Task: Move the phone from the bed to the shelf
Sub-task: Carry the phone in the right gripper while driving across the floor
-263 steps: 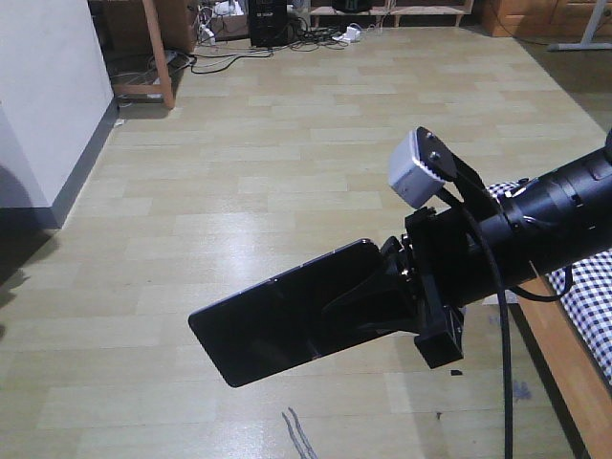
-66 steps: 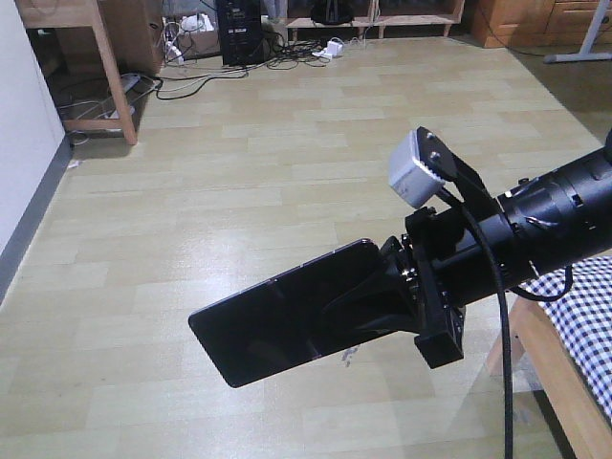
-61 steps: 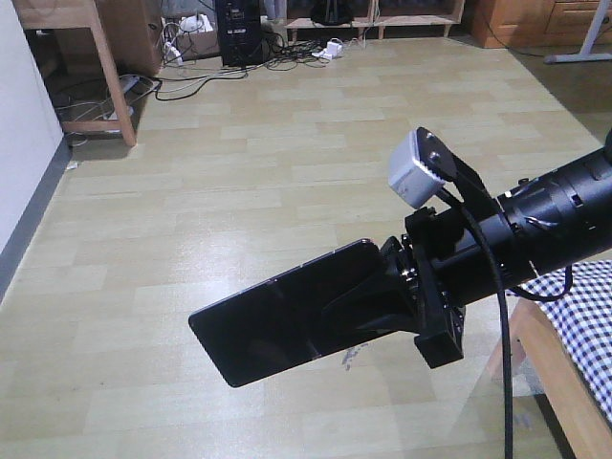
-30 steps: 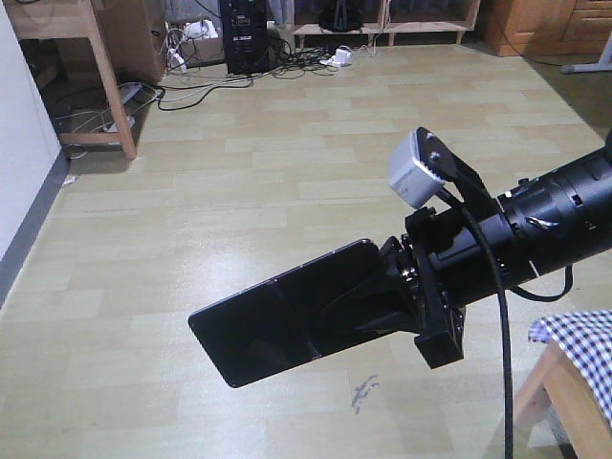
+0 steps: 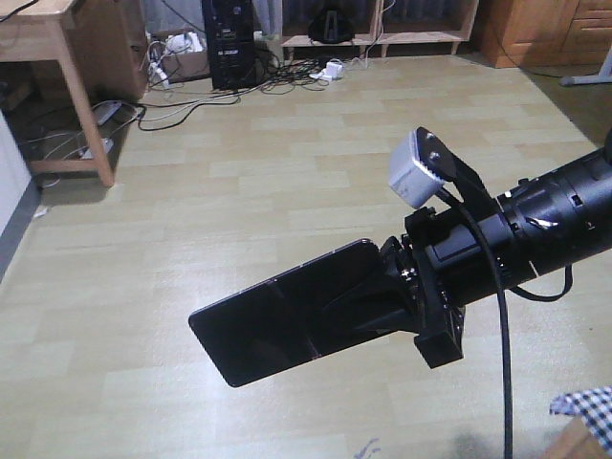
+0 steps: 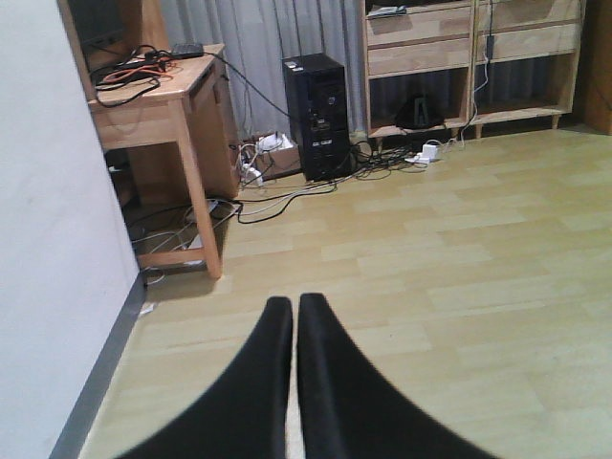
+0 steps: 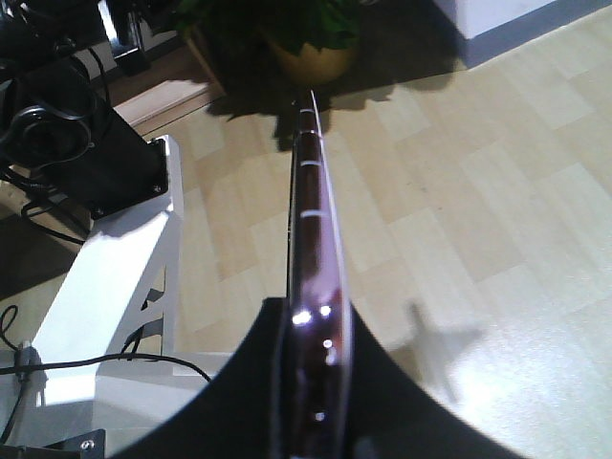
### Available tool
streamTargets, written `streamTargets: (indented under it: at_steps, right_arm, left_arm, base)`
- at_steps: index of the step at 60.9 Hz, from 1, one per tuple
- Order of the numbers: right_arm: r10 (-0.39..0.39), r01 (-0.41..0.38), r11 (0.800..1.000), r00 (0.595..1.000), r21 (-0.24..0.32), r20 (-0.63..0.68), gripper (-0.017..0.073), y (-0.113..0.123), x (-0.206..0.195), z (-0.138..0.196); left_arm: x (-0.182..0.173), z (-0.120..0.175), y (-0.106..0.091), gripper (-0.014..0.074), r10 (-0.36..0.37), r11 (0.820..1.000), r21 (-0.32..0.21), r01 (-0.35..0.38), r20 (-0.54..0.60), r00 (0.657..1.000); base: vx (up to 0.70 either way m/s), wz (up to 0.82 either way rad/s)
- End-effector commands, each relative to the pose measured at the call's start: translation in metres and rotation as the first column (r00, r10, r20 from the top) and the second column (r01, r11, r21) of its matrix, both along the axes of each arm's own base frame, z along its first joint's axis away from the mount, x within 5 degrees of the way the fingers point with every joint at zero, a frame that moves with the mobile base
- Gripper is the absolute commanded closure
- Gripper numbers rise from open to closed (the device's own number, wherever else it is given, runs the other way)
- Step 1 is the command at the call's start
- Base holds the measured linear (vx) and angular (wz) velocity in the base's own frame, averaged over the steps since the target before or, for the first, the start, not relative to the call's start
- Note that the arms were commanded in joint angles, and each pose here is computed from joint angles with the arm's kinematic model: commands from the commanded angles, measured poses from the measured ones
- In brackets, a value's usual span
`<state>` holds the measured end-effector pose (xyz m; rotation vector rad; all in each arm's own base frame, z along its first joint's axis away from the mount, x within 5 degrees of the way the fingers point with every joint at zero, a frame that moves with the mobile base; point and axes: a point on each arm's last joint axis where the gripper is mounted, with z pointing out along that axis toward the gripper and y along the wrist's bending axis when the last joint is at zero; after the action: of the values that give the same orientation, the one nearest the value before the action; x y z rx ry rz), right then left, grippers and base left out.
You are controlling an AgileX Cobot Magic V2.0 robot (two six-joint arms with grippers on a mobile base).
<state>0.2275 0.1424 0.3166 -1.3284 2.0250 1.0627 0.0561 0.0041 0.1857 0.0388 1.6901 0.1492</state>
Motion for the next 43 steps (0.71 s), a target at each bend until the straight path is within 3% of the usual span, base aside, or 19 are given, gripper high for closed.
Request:
streamTargets:
  at_steps: [1, 43]
  right_arm:
    - [0.05, -0.051, 0.994, 0.999, 0.099, 0.007, 0.0562, 0.0021, -0.0115, 0.0224]
    - [0.05, -0.051, 0.994, 0.999, 0.099, 0.007, 0.0562, 0.0021, -0.0115, 0.0224]
  left_arm:
    - [-0.0013, 0.0145, 0.0, 0.0592, 0.003, 1.0, -0.006, -0.003, 0.108, 0.994]
    - [-0.0013, 0.0145, 0.0, 0.0592, 0.003, 1.0, -0.006, -0.003, 0.108, 0.994]
  base:
    - [0.4, -0.14]
    - [0.41, -0.21]
